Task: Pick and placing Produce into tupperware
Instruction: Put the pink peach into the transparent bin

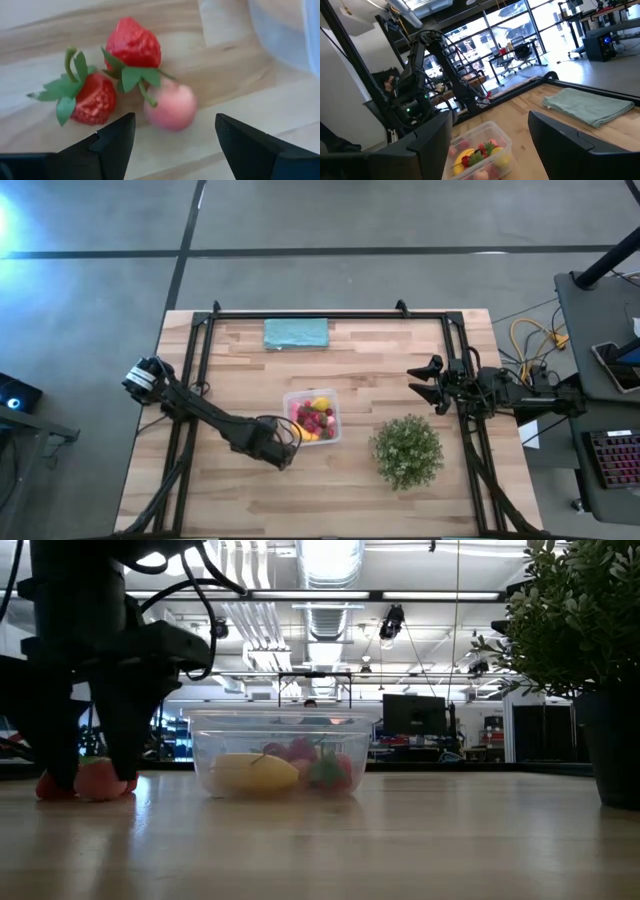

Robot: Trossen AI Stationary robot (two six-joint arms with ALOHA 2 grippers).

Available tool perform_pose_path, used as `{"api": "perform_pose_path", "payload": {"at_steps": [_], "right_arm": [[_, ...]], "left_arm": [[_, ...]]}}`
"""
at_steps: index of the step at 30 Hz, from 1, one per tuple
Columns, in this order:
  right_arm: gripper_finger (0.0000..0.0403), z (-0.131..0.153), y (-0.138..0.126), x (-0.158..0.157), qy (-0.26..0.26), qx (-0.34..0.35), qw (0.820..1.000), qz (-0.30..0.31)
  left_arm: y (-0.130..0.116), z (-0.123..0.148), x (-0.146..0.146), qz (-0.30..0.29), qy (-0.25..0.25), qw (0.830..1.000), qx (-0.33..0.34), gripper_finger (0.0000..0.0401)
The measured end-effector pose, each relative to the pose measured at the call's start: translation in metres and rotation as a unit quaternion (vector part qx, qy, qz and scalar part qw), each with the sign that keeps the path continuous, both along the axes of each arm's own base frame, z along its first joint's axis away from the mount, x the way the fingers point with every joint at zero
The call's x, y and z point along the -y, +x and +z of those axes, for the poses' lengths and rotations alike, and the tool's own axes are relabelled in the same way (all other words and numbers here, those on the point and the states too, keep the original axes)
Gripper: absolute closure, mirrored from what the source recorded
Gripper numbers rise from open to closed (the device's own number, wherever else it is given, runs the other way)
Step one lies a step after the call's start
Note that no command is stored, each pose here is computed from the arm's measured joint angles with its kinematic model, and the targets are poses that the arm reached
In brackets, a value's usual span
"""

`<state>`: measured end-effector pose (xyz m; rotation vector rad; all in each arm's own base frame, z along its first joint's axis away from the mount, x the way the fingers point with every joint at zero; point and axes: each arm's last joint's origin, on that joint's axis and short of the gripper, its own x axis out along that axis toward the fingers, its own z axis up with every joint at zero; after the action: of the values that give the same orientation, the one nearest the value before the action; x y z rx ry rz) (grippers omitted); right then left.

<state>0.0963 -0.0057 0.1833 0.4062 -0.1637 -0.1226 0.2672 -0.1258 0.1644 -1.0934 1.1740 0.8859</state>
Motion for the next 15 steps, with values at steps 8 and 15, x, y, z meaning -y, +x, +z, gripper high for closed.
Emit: {"api": "perform_pose_path", "payload": {"at_steps": [8, 15], "right_arm": [[0.0156, 0.0000, 0.0000, 0.0000, 0.000, 0.000, 1.000, 0.000], [0.0151, 0.0000, 0.0000, 0.0000, 0.000, 0.000, 1.000, 0.000]], "left_arm": [[0.0024, 0.0000, -0.0056, 0.010, 0.020, 1.000, 0.009, 0.0170], [0.0022, -0.0001, -0.0059, 0.008, 0.020, 1.000, 0.007, 0.0220]]}}
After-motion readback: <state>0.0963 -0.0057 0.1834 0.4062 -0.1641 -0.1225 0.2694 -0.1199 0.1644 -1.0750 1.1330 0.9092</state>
